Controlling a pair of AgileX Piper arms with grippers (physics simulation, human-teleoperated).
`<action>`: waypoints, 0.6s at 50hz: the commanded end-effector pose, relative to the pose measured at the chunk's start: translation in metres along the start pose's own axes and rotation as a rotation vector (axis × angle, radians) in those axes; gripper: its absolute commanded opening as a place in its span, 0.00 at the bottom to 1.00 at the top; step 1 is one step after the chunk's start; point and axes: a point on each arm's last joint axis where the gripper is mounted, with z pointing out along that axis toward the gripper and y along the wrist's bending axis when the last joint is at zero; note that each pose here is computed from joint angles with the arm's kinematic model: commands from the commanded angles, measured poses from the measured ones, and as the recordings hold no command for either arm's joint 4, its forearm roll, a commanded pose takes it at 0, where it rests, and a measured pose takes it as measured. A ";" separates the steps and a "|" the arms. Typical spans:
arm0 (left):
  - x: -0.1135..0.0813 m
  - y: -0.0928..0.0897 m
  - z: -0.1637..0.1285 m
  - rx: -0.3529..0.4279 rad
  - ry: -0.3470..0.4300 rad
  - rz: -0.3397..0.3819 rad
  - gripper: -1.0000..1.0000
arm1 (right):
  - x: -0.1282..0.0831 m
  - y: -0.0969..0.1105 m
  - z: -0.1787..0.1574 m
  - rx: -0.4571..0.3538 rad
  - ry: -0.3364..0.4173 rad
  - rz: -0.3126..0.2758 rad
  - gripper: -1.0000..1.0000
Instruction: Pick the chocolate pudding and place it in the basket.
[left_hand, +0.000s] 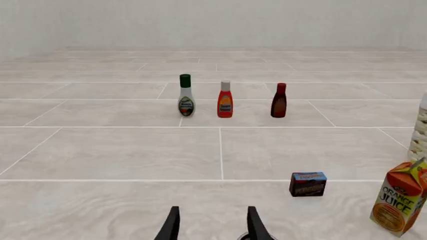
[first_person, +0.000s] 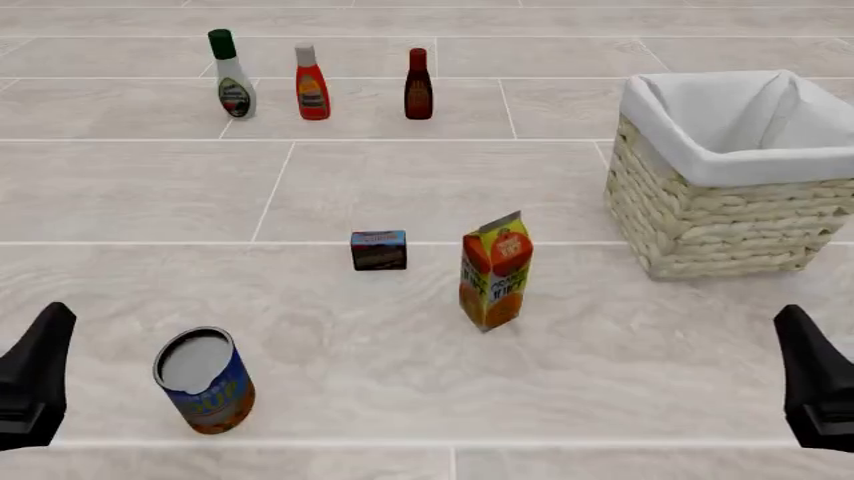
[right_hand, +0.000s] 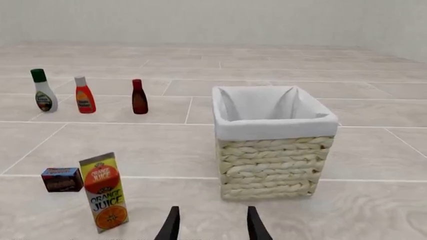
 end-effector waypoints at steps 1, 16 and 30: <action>0.000 0.000 0.000 0.001 -0.004 0.003 1.00 | 0.000 0.000 0.001 -0.005 0.006 -0.010 1.00; -0.001 0.000 -0.001 0.001 -0.010 0.006 1.00 | -0.016 0.008 -0.001 -0.151 -0.061 -0.153 1.00; 0.000 0.000 -0.001 0.000 -0.007 0.004 1.00 | -0.086 0.027 0.031 -0.311 -0.106 -0.348 1.00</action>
